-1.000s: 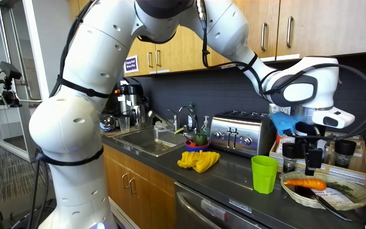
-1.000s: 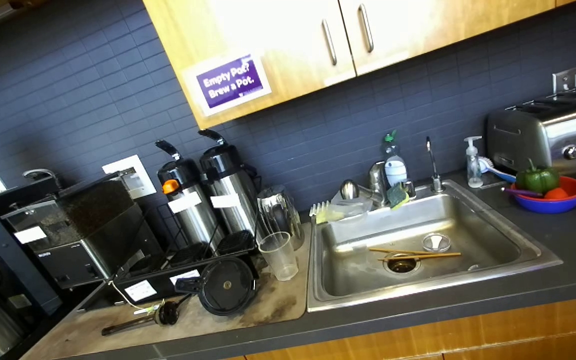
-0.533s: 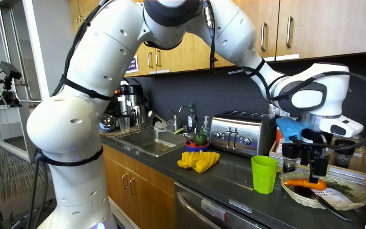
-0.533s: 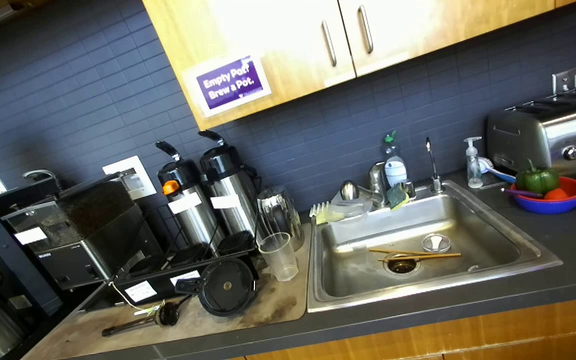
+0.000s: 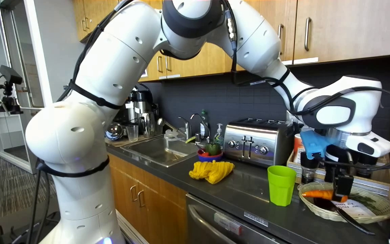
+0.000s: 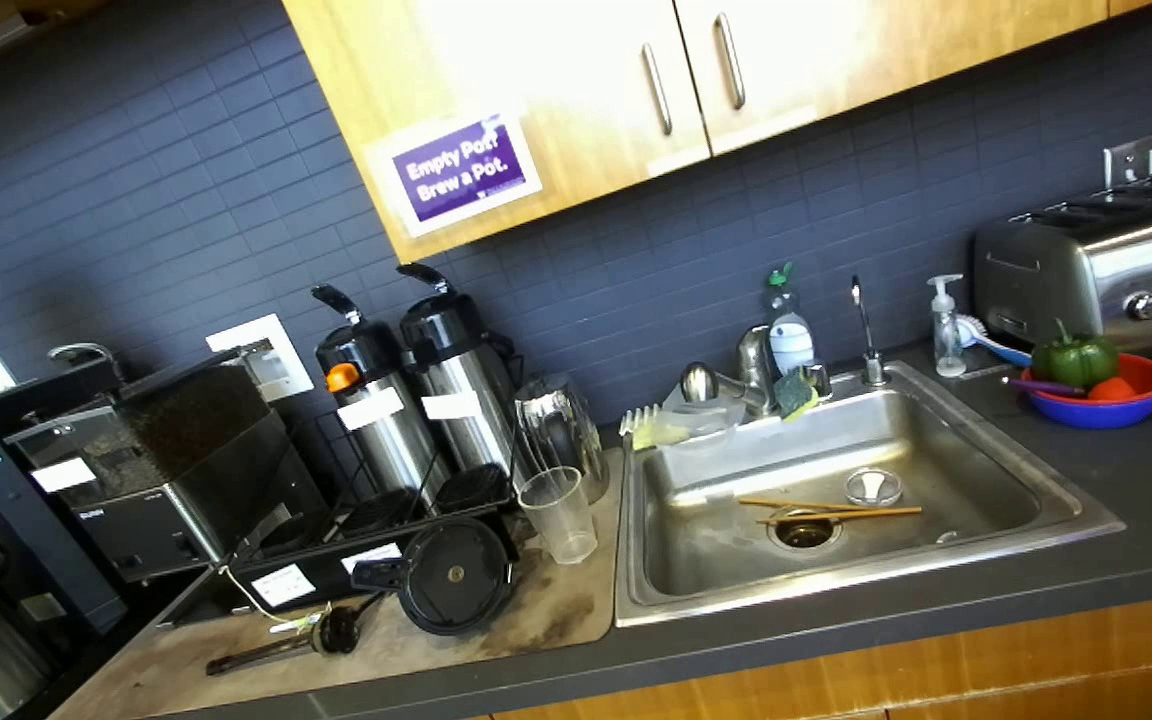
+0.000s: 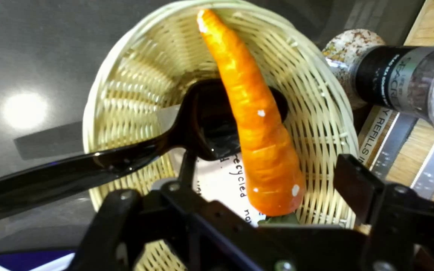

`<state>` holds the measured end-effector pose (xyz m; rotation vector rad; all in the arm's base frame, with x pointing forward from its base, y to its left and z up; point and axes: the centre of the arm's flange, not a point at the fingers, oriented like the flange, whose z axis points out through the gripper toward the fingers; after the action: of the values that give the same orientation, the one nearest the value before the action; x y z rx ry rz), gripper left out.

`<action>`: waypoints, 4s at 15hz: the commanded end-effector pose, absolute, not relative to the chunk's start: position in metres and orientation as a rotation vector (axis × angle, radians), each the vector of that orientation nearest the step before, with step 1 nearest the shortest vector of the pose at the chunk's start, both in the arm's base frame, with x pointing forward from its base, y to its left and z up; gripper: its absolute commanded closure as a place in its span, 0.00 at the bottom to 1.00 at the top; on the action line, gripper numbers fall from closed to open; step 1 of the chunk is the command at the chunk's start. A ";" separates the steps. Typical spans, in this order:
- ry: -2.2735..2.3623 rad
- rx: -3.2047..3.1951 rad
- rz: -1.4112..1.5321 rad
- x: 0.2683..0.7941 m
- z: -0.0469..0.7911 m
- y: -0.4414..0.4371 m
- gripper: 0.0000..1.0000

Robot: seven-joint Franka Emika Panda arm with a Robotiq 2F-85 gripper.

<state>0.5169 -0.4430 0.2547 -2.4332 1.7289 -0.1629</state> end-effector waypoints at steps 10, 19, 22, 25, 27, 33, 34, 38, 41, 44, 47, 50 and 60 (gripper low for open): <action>1.736 -2.394 -0.186 0.527 0.263 -0.464 1.00; 1.718 -2.407 -0.209 0.533 0.270 -0.464 0.50; 1.707 -2.407 -0.198 0.535 0.267 -0.460 0.30; 1.688 -2.402 -0.157 0.537 0.258 -0.452 0.09; 1.683 -2.401 -0.130 0.537 0.252 -0.448 0.00; 1.690 -2.394 -0.107 0.534 0.242 -0.447 0.00; 1.692 -2.393 -0.106 0.534 0.241 -0.448 0.06; 1.702 -2.385 -0.106 0.532 0.241 -0.450 0.48; 1.706 -2.383 -0.113 0.532 0.242 -0.452 0.72; 1.705 -2.383 -0.121 0.533 0.243 -0.452 0.86; 1.705 -2.383 -0.129 0.534 0.245 -0.452 0.86; 1.712 -2.381 -0.147 0.534 0.248 -0.453 0.86; 1.729 -2.387 -0.231 0.530 0.276 -0.456 0.86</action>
<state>0.5365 -0.4550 0.2570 -2.4176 1.7033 -0.1648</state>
